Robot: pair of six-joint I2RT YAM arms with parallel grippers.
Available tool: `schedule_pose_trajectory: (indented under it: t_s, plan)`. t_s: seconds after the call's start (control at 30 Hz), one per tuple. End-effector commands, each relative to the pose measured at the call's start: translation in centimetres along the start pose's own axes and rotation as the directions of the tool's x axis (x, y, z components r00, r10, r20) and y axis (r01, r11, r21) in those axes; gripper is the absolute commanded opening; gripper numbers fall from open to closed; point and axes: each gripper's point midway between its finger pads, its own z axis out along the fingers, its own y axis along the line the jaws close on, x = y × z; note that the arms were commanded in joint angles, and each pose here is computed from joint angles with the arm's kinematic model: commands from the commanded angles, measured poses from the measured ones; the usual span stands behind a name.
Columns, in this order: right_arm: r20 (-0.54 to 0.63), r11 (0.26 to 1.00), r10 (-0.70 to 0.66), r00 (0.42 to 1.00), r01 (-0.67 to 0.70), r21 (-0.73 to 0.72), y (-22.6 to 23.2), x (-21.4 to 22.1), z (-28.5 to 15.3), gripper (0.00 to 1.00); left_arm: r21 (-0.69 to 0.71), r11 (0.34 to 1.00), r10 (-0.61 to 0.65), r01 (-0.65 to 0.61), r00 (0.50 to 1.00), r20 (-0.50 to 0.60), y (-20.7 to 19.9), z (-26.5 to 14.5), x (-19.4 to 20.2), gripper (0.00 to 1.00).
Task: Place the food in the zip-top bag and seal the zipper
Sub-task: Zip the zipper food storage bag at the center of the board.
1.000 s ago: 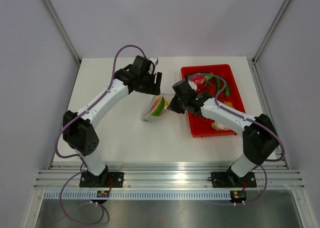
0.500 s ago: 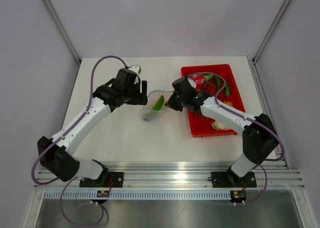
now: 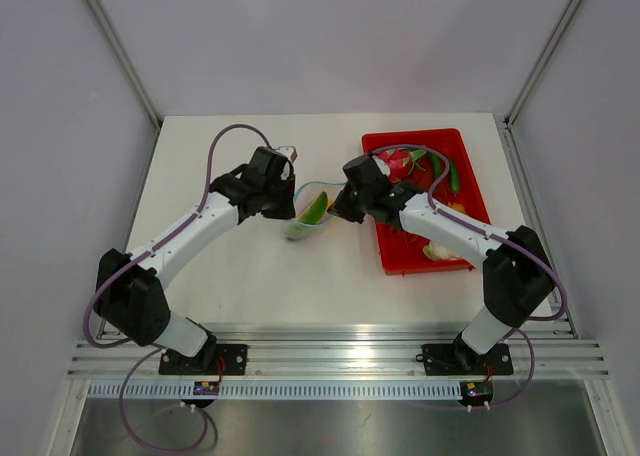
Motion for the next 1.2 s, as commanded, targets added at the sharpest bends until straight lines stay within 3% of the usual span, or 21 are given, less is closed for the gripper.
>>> schedule_pose_trajectory:
  t_s: [0.0, 0.13, 0.17, 0.23, 0.3, 0.37, 0.43, 0.47, 0.53, 0.57, 0.7, 0.77, 0.9, 1.03, 1.17]
  plan:
    - [0.023, 0.989, -0.069, 0.997, 0.072, -0.133, 3.4, -0.8, -2.0, 0.04, 0.026, 0.999, 0.020, -0.021, 0.999, 0.028, -1.0, 0.0, -2.0, 0.00]
    - [0.102, 0.948, -0.254, 0.962, 0.268, -0.171, 4.0, -2.2, -4.5, 0.27, 0.011, 0.997, 0.072, -0.072, 0.997, 0.017, 0.2, 0.0, -2.6, 0.00]
    - [0.126, 0.915, -0.353, 0.927, 0.370, -0.159, 3.6, -2.5, -5.0, 0.36, 0.034, 0.997, 0.068, -0.067, 0.998, -0.015, 0.4, -0.1, -2.3, 0.00]
    - [0.170, 0.878, -0.416, 0.894, 0.443, -0.182, 3.7, -3.8, -6.8, 0.53, 0.076, 0.995, 0.072, -0.068, 0.997, -0.041, 1.2, 0.1, -2.9, 0.00]
    - [0.179, 0.800, -0.515, 0.839, 0.545, -0.252, 3.7, -3.9, -8.1, 0.58, 0.184, 0.978, 0.112, -0.103, 0.993, -0.040, 0.4, 0.0, -3.0, 0.00]
    - [0.226, 0.713, -0.604, 0.764, 0.645, -0.276, 3.7, -4.7, -9.9, 0.59, 0.225, 0.964, 0.146, -0.139, 0.989, -0.016, 0.5, -0.3, -3.8, 0.00]
    - [0.231, 0.676, -0.656, 0.718, 0.696, -0.244, 3.1, -5.3, -10.0, 0.61, 0.239, 0.956, 0.176, -0.169, 0.984, -0.009, 0.6, -0.2, -4.0, 0.00]
    - [0.232, 0.611, -0.720, 0.654, 0.756, -0.236, 2.7, -5.3, -9.8, 0.58, 0.247, 0.945, 0.219, -0.213, 0.976, 0.001, 0.5, -0.2, -4.4, 0.00]
    - [0.249, 0.558, -0.768, 0.590, 0.807, -0.193, 1.7, -5.9, -8.9, 0.56, 0.248, 0.937, 0.258, -0.246, 0.966, -0.016, 0.8, 0.3, -4.1, 0.00]
    - [0.277, 0.507, -0.804, 0.526, 0.850, -0.144, 0.9, -6.5, -8.0, 0.56, 0.236, 0.929, 0.295, -0.284, 0.956, -0.009, 1.1, 0.4, -4.4, 0.00]
    - [0.366, 0.360, -0.852, 0.375, 0.926, -0.110, 0.1, -6.5, -7.2, 0.59, 0.258, 0.911, 0.335, -0.322, 0.942, -0.006, 1.3, 1.0, -4.0, 0.00]
    - [0.373, 0.338, -0.858, 0.352, 0.935, -0.106, -0.7, -7.5, -6.8, 0.60, 0.283, 0.897, 0.351, -0.340, 0.936, 0.013, 0.9, 1.2, -3.8, 0.00]
    - [0.309, 0.319, -0.871, 0.382, 0.918, -0.236, -2.6, -7.7, -4.9, 0.58, 0.284, 0.895, 0.353, -0.343, 0.936, 0.017, 1.1, 1.8, -3.5, 0.00]
    - [0.281, 0.268, -0.895, 0.348, 0.920, -0.286, -4.0, -6.7, -3.0, 0.55, 0.269, 0.898, 0.360, -0.347, 0.933, 0.004, 1.5, 2.2, -3.5, 0.00]
    - [0.346, 0.182, -0.896, 0.278, 0.941, -0.286, -3.6, -6.6, -2.0, 0.56, 0.275, 0.896, 0.358, -0.349, 0.933, 0.017, 1.2, 2.0, -3.8, 0.00]
